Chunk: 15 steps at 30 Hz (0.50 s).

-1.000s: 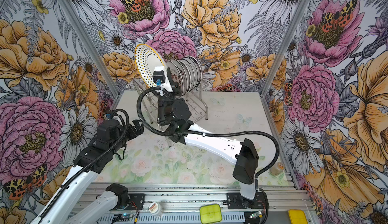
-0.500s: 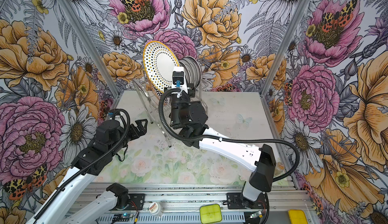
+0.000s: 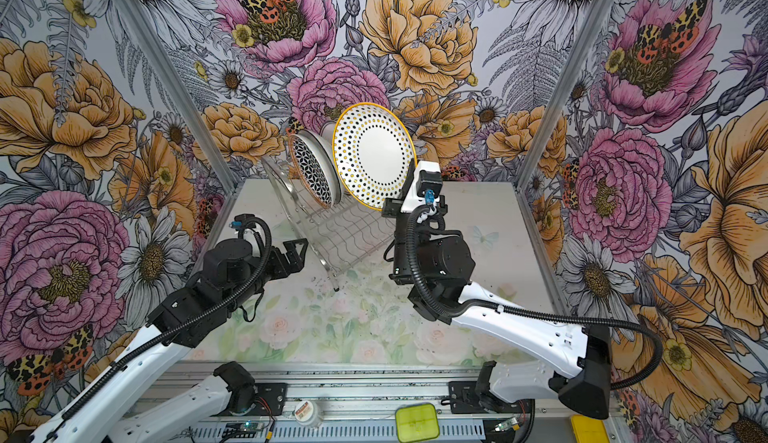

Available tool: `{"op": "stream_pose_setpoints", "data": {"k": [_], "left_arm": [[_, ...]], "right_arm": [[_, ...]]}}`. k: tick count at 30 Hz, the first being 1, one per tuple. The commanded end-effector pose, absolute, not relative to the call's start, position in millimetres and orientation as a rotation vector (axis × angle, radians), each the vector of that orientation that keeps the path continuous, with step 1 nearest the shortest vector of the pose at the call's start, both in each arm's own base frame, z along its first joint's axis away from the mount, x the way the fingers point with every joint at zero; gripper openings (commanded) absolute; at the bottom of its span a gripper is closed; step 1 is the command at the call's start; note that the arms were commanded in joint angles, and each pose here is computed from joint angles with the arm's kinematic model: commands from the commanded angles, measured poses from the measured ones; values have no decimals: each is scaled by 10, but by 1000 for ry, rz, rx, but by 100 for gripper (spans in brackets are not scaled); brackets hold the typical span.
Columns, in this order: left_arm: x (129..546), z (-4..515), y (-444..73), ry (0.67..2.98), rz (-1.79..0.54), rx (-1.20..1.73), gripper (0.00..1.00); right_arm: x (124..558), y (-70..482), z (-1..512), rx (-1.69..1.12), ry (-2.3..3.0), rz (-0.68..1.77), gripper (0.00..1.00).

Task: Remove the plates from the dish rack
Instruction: 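Carry the plate away from the rack and lower it toward the table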

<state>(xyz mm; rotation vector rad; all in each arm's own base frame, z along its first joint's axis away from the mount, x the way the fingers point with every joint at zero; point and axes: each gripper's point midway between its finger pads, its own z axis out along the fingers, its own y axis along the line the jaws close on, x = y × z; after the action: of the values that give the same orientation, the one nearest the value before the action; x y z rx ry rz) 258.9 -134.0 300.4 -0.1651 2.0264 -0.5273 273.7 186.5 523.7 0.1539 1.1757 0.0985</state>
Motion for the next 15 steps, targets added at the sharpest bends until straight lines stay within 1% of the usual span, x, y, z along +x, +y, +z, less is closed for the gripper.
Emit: {"op": "stream_pose_setpoints", "data": {"k": [1,6,15], "left_arm": [[2593,3141,-1425,1987,-519,-126,99],[2571,3091,-1708,2024,-587,-51,99],[2498,2903,-2079,2074,-620,58,99]], "right_arm": [[2504,1404,5406,308,1105,234,0],[2415,1123,4961,340,1191,209,0],[2262,736,4120,378,1365,191,0]]}}
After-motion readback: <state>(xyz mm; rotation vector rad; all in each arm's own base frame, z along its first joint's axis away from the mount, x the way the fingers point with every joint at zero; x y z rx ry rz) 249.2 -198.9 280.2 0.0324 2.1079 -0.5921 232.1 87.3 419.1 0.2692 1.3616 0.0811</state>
